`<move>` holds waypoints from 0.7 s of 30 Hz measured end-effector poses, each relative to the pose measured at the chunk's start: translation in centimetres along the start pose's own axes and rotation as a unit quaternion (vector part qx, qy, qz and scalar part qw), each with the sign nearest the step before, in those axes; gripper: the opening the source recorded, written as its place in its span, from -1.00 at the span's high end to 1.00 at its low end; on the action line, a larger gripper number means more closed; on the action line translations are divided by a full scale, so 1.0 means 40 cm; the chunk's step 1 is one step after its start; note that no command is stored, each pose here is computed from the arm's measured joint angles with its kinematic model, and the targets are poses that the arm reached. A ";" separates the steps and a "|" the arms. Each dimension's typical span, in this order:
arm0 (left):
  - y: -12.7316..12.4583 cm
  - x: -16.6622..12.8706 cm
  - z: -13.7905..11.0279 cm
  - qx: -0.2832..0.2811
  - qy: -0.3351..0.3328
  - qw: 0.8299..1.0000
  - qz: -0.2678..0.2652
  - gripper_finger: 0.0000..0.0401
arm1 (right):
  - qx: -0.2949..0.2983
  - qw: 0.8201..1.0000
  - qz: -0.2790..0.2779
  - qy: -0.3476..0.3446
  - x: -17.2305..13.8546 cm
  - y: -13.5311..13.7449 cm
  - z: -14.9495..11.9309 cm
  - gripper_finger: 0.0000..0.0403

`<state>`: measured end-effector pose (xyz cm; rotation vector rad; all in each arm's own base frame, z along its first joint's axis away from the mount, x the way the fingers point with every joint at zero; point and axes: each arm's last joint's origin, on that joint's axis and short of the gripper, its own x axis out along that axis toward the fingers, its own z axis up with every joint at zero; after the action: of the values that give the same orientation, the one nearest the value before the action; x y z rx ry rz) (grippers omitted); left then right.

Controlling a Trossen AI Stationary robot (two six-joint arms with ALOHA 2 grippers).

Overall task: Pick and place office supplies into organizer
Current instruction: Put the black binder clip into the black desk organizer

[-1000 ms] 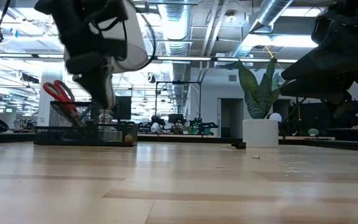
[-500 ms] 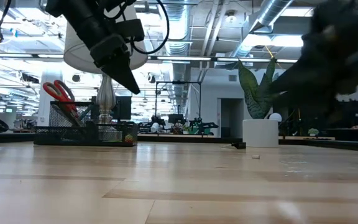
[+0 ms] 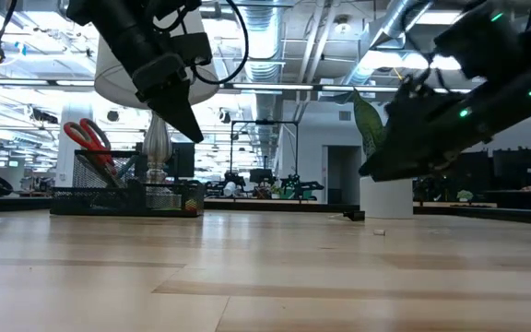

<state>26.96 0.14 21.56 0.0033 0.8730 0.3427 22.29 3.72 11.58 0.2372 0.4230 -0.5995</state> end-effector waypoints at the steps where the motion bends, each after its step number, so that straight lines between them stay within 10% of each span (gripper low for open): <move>1: 0.000 0.000 -0.001 0.001 0.002 1.000 0.000 0.09 | 0.001 1.000 -0.011 0.007 0.009 -0.012 0.002 -0.12; 21: 0.000 0.000 -0.001 0.003 0.002 1.000 0.001 0.09 | 0.012 0.999 -0.025 0.024 0.080 -0.077 0.026 -0.19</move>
<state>26.91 0.14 21.53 0.0082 0.8775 0.3422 23.19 -0.67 10.80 0.2648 0.4704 -0.6488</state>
